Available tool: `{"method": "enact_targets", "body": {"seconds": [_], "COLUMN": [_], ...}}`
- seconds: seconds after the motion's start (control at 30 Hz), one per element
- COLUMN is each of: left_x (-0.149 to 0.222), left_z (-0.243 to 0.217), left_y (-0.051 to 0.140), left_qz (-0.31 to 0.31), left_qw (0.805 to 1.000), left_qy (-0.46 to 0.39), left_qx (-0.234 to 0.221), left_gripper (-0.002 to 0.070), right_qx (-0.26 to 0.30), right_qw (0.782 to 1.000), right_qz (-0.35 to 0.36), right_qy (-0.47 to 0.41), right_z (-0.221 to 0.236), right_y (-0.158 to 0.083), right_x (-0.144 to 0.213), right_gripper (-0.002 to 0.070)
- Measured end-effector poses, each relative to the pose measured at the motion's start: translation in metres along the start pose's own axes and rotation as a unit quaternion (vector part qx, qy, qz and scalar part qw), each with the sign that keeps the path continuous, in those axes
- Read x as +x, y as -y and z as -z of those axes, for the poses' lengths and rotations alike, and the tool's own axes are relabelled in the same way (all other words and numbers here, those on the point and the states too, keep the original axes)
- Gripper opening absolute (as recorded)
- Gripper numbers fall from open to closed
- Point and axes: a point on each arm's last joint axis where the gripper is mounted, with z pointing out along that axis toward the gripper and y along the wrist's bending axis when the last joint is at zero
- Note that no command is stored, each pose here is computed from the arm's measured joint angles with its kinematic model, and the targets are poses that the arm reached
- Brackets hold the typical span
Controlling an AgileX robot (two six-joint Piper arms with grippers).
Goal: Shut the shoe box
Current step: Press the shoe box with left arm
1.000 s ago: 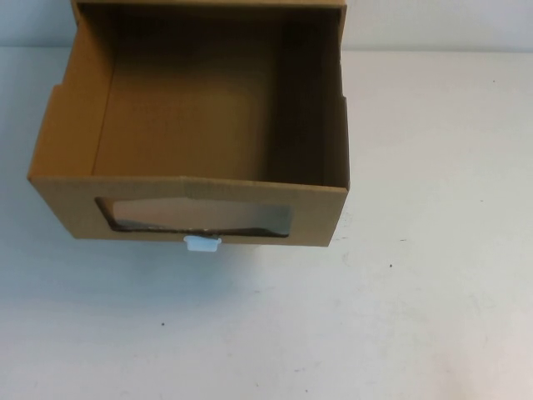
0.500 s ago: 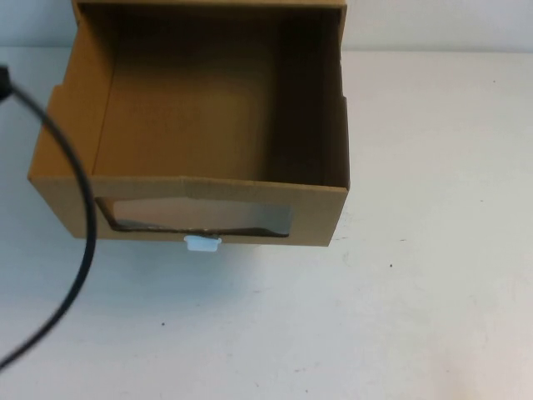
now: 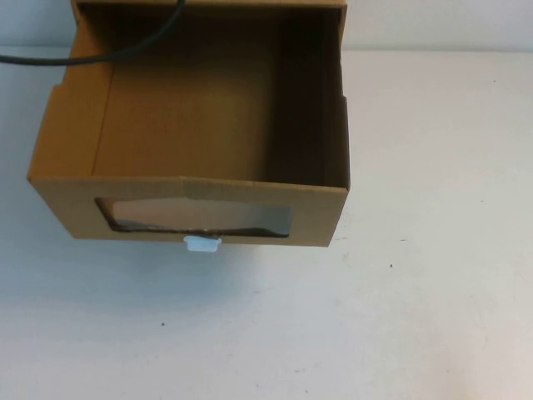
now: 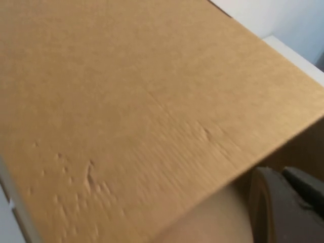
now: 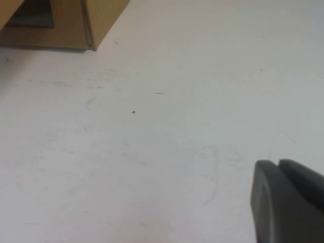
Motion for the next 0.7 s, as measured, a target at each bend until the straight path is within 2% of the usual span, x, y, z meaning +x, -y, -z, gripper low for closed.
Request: {"method": "enact_targets", "body": {"seconds": [0.17,0.4,0.5,0.6,0.7], "left_x": [-0.005,0.006,0.013,0.016,0.016], "left_z": [-0.040,-0.076,-0.087,-0.091,-0.091], "left_y": [-0.022,-0.038,-0.044,-0.045,-0.045], "left_qz": [0.010,0.039,0.047,0.050,0.051], "left_qw": [1.000,0.998,0.997,0.997,0.997], "left_qy": [-0.011,-0.022,-0.035,-0.040,-0.039], "left_qx": [0.021,0.045,0.047,0.051,0.051], "left_gripper": [-0.0002,-0.0002,-0.0002,-0.0002,-0.0002], "right_qx": [0.000,0.000,0.002,-0.009,-0.026], "right_qw": [1.000,1.000,0.999,0.993,0.973], "right_qz": [0.000,0.000,-0.014,-0.091,-0.201], "right_qy": [0.000,0.001,0.030,0.078,0.113], "right_z": [0.000,0.000,0.000,0.001,0.002], "right_y": [0.000,0.000,0.000,0.000,0.000], "right_x": [0.000,0.000,-0.005,-0.014,-0.021], "right_gripper": [-0.0013,-0.0013,-0.0013,-0.0013,-0.0013]}}
